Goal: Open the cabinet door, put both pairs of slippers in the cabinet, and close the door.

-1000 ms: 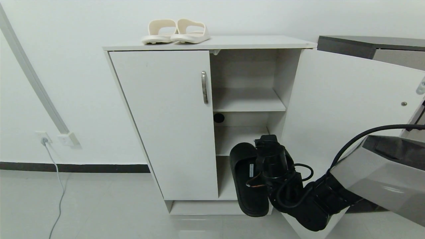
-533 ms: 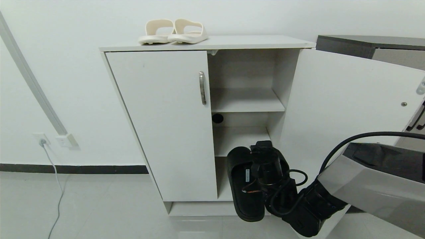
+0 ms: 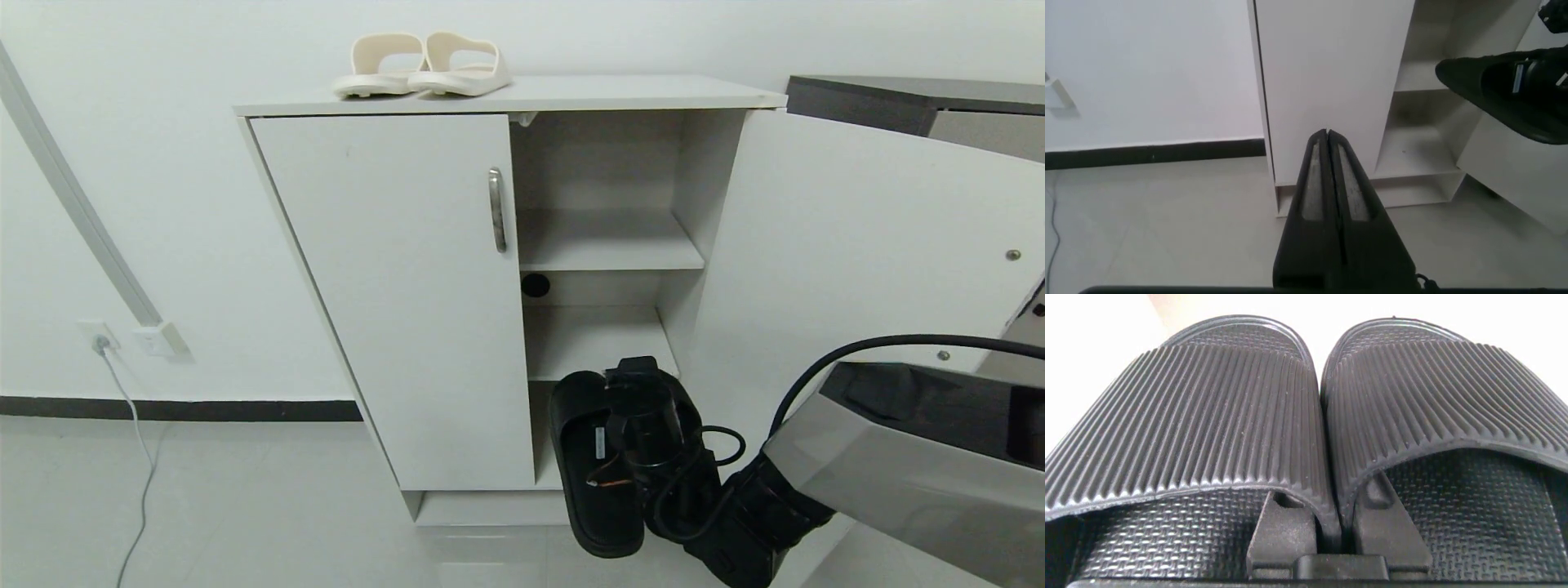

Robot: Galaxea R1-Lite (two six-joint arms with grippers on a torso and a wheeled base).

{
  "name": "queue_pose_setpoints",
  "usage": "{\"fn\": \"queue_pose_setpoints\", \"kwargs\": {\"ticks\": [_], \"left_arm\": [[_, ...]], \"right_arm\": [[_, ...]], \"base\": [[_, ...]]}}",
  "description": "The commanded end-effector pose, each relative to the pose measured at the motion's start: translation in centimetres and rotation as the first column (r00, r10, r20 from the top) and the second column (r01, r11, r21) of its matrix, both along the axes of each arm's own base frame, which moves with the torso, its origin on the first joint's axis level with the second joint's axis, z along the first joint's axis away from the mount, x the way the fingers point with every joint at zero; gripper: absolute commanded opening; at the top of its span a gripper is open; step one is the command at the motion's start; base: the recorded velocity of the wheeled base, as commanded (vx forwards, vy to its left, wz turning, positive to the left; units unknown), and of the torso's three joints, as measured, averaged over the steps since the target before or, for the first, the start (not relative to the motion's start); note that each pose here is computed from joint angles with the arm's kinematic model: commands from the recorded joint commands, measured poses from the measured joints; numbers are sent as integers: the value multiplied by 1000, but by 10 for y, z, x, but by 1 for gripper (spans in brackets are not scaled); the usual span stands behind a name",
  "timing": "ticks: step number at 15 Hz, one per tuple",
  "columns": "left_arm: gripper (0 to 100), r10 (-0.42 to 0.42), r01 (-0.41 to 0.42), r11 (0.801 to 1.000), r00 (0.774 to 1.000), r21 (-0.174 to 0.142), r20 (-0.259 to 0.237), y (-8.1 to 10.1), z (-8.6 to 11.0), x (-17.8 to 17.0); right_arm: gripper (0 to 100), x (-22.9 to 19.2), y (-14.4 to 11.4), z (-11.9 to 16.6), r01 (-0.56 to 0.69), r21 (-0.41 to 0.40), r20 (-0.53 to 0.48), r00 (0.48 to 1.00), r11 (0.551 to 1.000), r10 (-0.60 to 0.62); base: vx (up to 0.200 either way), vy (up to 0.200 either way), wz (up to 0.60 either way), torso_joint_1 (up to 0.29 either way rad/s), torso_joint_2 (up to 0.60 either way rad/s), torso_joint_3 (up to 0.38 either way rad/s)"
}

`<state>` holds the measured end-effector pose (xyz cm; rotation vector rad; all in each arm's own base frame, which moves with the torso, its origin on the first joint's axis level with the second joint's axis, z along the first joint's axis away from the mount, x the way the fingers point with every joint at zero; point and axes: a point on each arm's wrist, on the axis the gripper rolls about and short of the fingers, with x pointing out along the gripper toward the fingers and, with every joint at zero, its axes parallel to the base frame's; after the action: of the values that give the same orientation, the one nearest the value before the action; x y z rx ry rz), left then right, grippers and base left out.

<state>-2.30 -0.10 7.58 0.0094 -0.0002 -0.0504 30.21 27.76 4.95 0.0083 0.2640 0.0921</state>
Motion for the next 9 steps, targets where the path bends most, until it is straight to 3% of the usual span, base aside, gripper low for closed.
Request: {"fn": "queue_pose_setpoints", "kwargs": {"ticks": [1,9], "left_arm": [[0,0,0,1000,1000,0,-2,0,0,0],[0,1,-1,1000,1000,-2,-2,0,0,0]], "right_arm": [[0,1,1,-2,0,-3,-3,1000,1000,0],[0,5,4,-12,12,-14,-4,1000,1000,-12]], "base": [[0,0,0,7,2,-168],[0,0,0,3,1,-185]]}}
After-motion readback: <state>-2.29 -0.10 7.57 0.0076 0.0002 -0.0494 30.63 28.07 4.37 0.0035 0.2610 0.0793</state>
